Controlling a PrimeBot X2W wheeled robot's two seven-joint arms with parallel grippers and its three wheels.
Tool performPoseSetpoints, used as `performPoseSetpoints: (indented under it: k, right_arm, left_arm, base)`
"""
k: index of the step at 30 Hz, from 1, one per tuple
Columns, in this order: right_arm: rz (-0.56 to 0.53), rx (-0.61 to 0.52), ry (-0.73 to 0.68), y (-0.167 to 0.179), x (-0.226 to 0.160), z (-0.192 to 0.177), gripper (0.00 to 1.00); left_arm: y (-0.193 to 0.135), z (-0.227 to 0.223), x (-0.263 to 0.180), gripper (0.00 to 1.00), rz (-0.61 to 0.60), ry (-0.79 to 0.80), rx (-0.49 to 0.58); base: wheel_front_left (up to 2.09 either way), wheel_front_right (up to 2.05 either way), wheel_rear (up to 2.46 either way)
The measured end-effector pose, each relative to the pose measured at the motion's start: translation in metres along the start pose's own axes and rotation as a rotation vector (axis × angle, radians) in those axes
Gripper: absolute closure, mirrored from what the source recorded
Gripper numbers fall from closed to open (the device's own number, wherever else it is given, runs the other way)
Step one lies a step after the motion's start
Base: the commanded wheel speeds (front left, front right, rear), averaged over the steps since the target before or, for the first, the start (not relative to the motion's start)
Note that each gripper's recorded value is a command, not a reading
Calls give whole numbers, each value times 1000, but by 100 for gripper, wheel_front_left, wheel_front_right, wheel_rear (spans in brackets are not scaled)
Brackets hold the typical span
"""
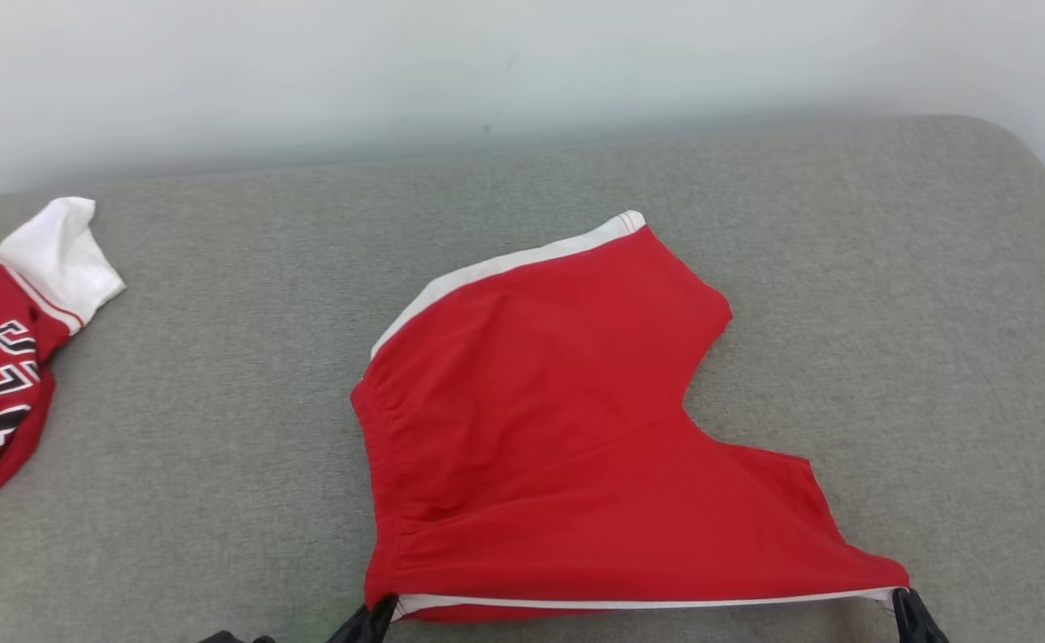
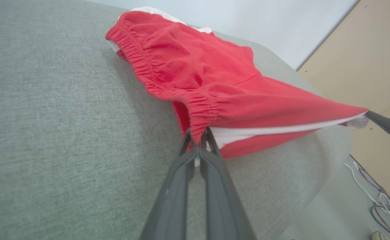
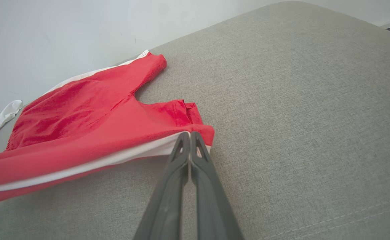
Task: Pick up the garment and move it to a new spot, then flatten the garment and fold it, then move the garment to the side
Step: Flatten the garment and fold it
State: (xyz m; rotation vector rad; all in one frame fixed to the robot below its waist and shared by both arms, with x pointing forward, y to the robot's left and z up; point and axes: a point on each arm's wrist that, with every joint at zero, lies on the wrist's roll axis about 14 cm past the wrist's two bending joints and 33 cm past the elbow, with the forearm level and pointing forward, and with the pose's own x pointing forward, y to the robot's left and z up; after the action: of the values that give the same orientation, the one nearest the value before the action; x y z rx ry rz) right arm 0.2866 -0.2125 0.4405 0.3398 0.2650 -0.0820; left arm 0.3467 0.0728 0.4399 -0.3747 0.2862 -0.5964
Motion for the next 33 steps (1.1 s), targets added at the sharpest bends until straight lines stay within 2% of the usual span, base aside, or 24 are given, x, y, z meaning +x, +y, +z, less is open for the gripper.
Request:
performPoseSetpoints:
  k: [6,10,17,21,29,33]
  right_arm:
    - [43,-25,-37,9,14,16,100]
    - [95,-80,-79,19,35,38,100]
    - [232,-215,-151,56,94,85,100]
    - [291,-277,-180,80,136,109,100]
    - [324,-376,-90,110,224,100,100]
    - [311,-376,-57,117,257,92,100]
  left_arm:
    - [-5,0,-5,100,0,-10,36]
    - [-7,22,3,100,-5,-75,56]
    - [-2,66,23,100,-20,-176,112]
    - [13,78,38,100,1,-189,117]
    - [50,86,66,100,72,-179,101]
    - [61,92,77,100,88,-176,108]
  base:
    - [0,0,0]
    - [0,0,0]
    - [0,0,0]
    - [0,0,0]
    - [0,0,0]
    - [0,0,0]
